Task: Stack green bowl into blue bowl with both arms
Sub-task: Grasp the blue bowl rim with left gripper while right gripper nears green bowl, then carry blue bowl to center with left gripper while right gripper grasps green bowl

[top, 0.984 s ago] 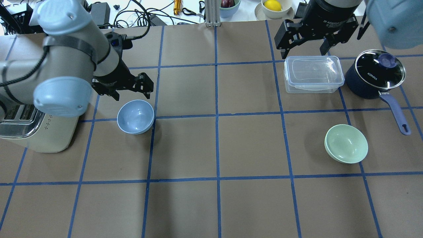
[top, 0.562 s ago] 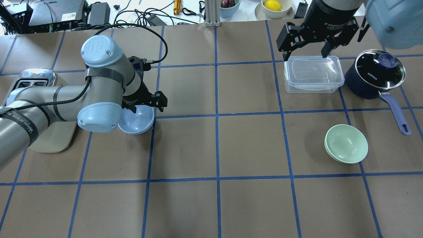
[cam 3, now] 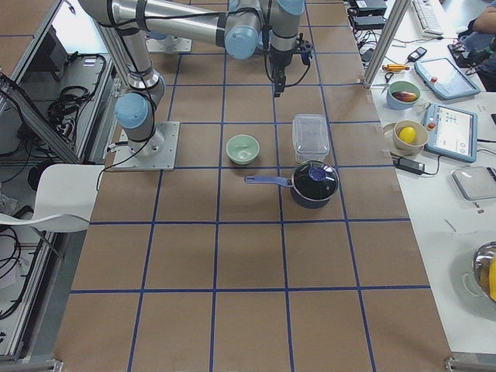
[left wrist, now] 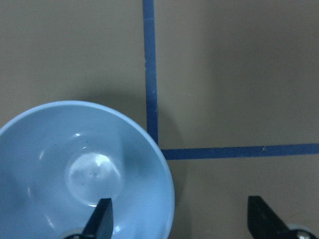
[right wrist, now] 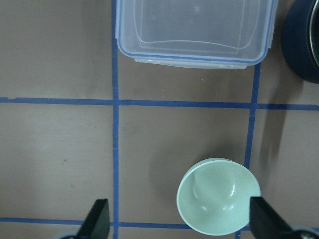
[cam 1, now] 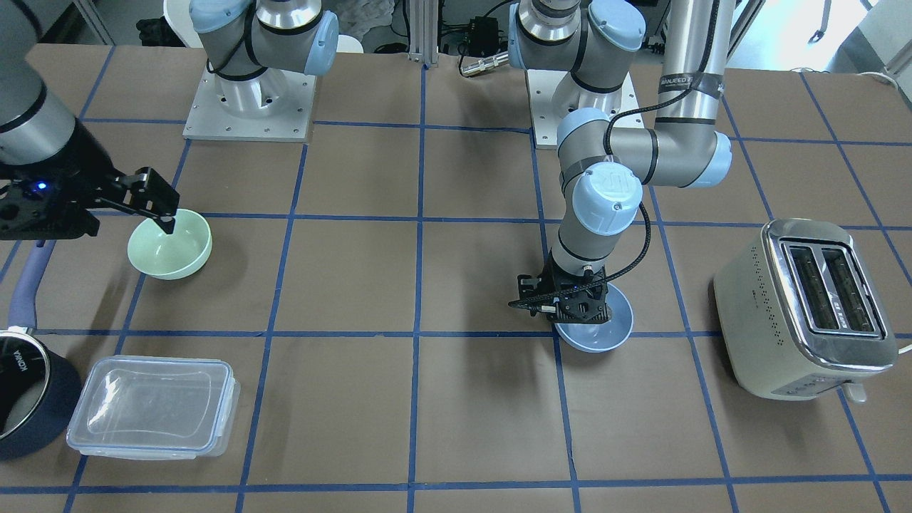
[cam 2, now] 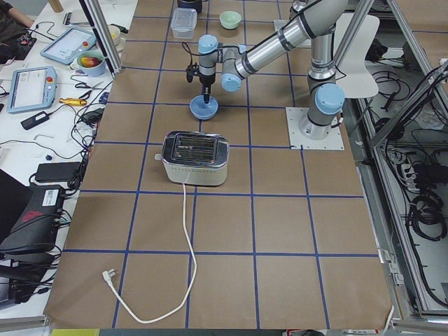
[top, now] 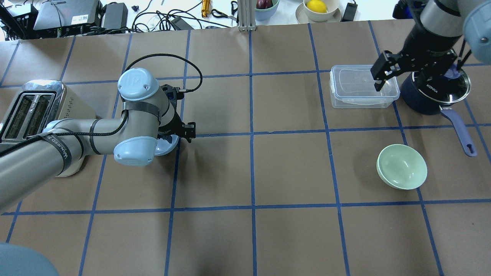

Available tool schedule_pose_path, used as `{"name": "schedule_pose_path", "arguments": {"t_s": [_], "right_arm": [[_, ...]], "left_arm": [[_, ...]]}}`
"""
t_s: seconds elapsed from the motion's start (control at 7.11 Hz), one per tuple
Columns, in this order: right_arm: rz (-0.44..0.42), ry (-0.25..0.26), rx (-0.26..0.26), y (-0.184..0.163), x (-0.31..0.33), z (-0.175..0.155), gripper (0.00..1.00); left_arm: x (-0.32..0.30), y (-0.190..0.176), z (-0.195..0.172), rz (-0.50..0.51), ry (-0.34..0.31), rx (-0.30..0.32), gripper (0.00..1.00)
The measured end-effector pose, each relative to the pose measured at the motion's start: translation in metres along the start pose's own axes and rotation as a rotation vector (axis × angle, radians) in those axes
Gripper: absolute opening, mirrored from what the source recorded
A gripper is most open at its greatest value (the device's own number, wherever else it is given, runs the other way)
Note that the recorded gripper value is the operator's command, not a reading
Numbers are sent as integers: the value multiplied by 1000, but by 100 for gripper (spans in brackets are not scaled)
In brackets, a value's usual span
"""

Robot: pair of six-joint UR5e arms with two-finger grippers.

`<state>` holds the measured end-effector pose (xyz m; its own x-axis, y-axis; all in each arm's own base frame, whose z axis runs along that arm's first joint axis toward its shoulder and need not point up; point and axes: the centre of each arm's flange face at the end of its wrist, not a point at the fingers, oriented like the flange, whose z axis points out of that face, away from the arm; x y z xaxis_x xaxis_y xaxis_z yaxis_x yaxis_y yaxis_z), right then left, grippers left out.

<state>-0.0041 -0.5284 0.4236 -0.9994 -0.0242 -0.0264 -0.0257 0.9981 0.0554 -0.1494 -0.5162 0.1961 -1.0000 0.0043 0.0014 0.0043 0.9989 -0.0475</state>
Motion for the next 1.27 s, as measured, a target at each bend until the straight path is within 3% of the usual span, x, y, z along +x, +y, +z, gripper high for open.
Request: {"name": "schedule_pose_path", "arguments": {"t_s": [0.42,0.7,0.98,1.12,1.27], "right_arm": [[12,-14,-12,17,85,40,100],[26,-25,-26,27,102,62,100],[25,-14,-35,48,108,122,97],[13,6,-39,61,110,157,89],[3,12,-50,70,110,187,67]], "left_arm": [[25,-5,-21,-17,-33,49,1],[122,5,-39,-60,-50,90,4],[210,23,-47,-182,30,90,3],[234,28,-40,-232,70,73,6],[247,31,-33,-258,85,62,61]]}}
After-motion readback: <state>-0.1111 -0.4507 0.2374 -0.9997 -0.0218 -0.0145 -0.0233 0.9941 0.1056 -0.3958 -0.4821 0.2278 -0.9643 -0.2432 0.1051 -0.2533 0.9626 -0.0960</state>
